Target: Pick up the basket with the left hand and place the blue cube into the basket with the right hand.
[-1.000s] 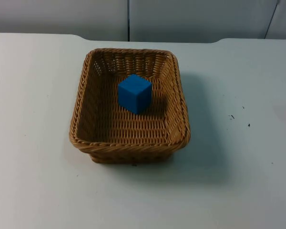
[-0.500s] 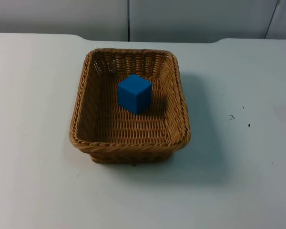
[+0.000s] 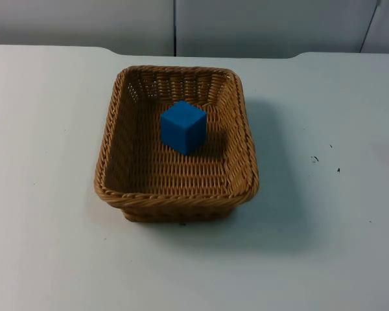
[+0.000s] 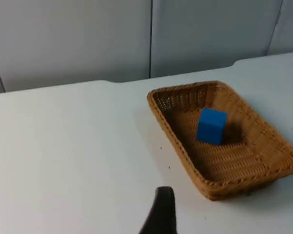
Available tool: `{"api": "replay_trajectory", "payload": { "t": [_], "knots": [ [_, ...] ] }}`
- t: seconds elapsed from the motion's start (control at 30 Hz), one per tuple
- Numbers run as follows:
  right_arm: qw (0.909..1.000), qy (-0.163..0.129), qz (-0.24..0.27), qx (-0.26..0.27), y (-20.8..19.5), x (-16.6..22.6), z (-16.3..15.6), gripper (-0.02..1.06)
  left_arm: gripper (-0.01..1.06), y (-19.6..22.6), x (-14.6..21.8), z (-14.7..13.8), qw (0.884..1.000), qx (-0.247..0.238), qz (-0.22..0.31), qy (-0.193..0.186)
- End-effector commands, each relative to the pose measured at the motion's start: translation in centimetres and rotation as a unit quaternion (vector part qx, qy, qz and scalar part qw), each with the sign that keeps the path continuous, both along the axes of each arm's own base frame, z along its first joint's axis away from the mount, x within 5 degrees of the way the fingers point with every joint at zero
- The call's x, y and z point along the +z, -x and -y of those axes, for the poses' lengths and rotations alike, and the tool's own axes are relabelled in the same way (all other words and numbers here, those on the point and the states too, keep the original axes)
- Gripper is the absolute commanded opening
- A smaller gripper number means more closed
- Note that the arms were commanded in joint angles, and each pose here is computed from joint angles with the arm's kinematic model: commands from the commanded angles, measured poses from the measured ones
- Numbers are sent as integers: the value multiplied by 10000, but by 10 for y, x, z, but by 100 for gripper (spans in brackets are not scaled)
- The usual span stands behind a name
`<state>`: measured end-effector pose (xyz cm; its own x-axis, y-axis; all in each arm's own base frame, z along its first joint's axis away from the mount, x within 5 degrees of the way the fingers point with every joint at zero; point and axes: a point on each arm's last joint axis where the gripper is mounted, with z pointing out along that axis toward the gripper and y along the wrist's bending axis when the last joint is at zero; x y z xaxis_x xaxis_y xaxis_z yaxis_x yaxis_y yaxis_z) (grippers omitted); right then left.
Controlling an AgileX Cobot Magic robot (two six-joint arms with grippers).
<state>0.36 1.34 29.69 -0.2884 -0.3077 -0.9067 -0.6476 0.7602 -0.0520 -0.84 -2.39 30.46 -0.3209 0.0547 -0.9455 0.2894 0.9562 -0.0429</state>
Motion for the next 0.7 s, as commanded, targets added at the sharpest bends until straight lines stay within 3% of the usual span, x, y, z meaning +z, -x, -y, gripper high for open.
{"api": "replay_trajectory", "payload": {
  "t": [0.0, 0.17, 0.3, 0.37, 0.43, 0.67],
  "knots": [
    [9998, -24, -25, -216, 4, -3, 6, 82, 72, 1, -8, -2, 9999, 92, -110, -31],
    [9994, -188, 114, -273, 11, -4, 12, 82, 72, 1, -12, -3, 9997, 105, -198, -69],
    [9996, -52, -13, -283, 14, -8, 14, 82, 72, 2, -14, -4, 9994, 131, -292, -155],
    [9989, 6, -100, -449, 13, -10, 17, 82, 72, 2, -18, -9, 9975, 358, -416, -435],
    [9982, -17, -150, -581, 12, -12, 18, 82, 72, 1, -20, -15, 9954, 723, -523, -358],
    [9976, 4, -259, -643, 10, -17, 17, 82, 72, -1, -25, -18, 9923, 987, -708, -223]
  ]
}}
